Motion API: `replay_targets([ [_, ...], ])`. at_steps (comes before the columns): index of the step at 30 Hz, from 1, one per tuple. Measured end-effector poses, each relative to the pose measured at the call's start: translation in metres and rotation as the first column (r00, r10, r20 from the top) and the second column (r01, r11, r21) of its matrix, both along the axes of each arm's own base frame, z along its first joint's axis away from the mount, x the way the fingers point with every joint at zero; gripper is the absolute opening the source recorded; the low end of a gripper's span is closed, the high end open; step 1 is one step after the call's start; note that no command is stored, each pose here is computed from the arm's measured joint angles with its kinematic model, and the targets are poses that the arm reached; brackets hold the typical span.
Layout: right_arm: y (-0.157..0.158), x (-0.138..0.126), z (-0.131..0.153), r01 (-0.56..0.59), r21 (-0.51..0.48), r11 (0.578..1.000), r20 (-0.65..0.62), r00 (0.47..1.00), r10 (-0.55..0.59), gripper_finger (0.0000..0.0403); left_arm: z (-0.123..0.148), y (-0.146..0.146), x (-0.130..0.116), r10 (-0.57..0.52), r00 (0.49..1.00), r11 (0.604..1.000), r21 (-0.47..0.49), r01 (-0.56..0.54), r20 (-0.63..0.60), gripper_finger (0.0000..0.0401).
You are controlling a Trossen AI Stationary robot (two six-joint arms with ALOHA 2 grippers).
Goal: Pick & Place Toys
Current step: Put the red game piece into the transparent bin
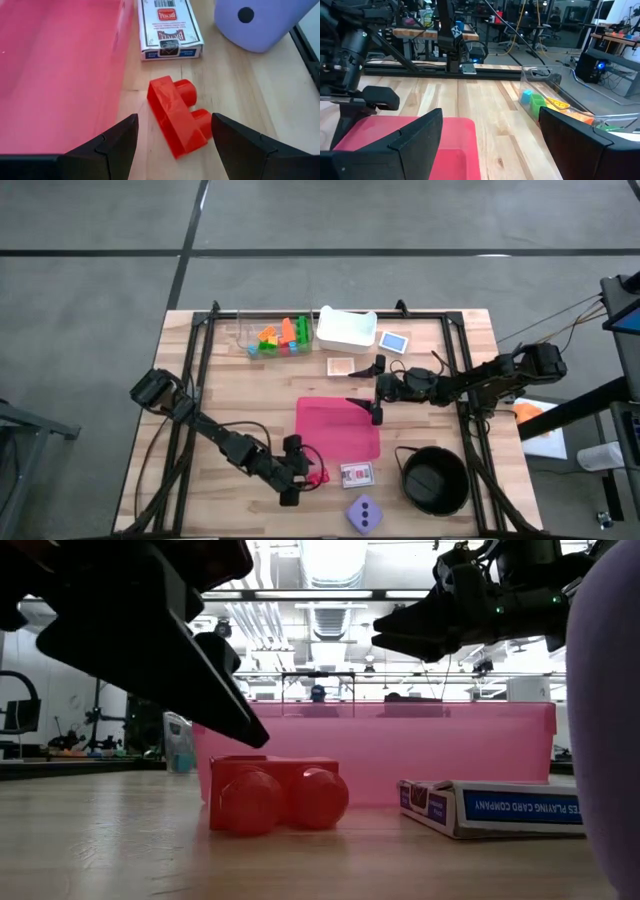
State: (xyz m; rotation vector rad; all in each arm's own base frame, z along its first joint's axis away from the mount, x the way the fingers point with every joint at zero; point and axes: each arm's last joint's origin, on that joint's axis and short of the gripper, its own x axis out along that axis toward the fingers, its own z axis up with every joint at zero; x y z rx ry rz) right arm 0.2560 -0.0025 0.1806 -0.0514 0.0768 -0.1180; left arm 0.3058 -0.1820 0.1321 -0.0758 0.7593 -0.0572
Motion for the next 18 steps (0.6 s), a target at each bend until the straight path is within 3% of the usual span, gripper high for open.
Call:
replay_targets([
  [18, -0.0004, -0.0001, -0.0004, 0.018, 0.000, 1.000, -0.004, 1.000, -0.018, 0.0329, 0.0012, 0.0006, 0.0041, 0.025, 1.000, 0.999, -0.037, -0.025, 0.000, 0.0255],
])
